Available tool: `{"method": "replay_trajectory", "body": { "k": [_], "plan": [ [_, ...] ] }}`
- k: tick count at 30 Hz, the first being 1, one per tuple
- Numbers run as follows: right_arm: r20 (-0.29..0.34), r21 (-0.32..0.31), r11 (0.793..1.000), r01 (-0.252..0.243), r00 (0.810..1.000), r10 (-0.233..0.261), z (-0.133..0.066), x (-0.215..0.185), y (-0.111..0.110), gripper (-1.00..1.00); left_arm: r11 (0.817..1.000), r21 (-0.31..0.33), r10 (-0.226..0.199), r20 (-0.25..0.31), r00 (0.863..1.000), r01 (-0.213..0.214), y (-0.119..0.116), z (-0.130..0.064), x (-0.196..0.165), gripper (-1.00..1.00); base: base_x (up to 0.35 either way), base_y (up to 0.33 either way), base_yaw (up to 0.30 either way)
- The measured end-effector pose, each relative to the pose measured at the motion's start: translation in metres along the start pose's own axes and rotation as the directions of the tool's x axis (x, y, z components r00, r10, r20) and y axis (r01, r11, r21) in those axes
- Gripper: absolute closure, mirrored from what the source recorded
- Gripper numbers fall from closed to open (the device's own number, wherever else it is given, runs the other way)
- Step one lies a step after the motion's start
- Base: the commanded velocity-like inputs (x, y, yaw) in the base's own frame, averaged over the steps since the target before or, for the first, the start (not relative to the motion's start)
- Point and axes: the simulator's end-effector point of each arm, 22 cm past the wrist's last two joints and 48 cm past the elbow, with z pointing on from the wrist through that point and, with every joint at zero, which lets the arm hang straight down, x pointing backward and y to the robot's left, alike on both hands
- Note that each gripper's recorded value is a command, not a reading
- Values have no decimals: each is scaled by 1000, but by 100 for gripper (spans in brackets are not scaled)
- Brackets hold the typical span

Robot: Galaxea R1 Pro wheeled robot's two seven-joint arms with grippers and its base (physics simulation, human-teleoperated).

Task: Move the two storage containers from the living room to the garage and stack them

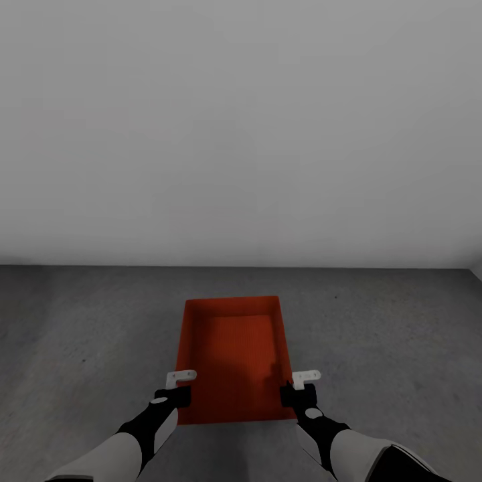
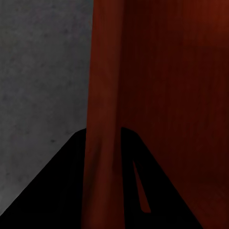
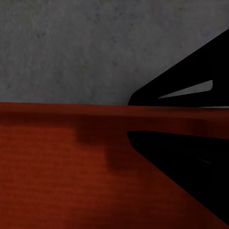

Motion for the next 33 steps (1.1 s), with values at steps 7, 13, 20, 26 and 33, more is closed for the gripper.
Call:
{"method": "replay_trajectory", "body": {
  "k": [7, 13, 20, 26, 33],
  "plan": [
    [0, 0, 1000, 0, 1000, 0, 8, 7, 1, 100, 1000, 0, 0, 0, 1000, 0, 0, 10, 6, 100, 0, 0, 0],
    [0, 0, 1000, 0, 1000, 0, 8, 7, 1, 100, 1000, 0, 0, 1, 1000, 0, 0, 10, 5, 100, 0, 0, 0],
    [0, 0, 1000, 0, 1000, 0, 8, 7, 1, 100, 1000, 0, 0, 1, 1000, 0, 0, 10, 5, 100, 0, 0, 0],
    [0, 0, 1000, 0, 1000, 0, 8, 7, 1, 100, 1000, 0, 0, 1, 1000, 0, 0, 10, 5, 100, 0, 0, 0],
    [0, 0, 1000, 0, 1000, 0, 8, 7, 1, 100, 1000, 0, 0, 1, 1000, 0, 0, 10, 5, 100, 0, 0, 0]
  ]
}}
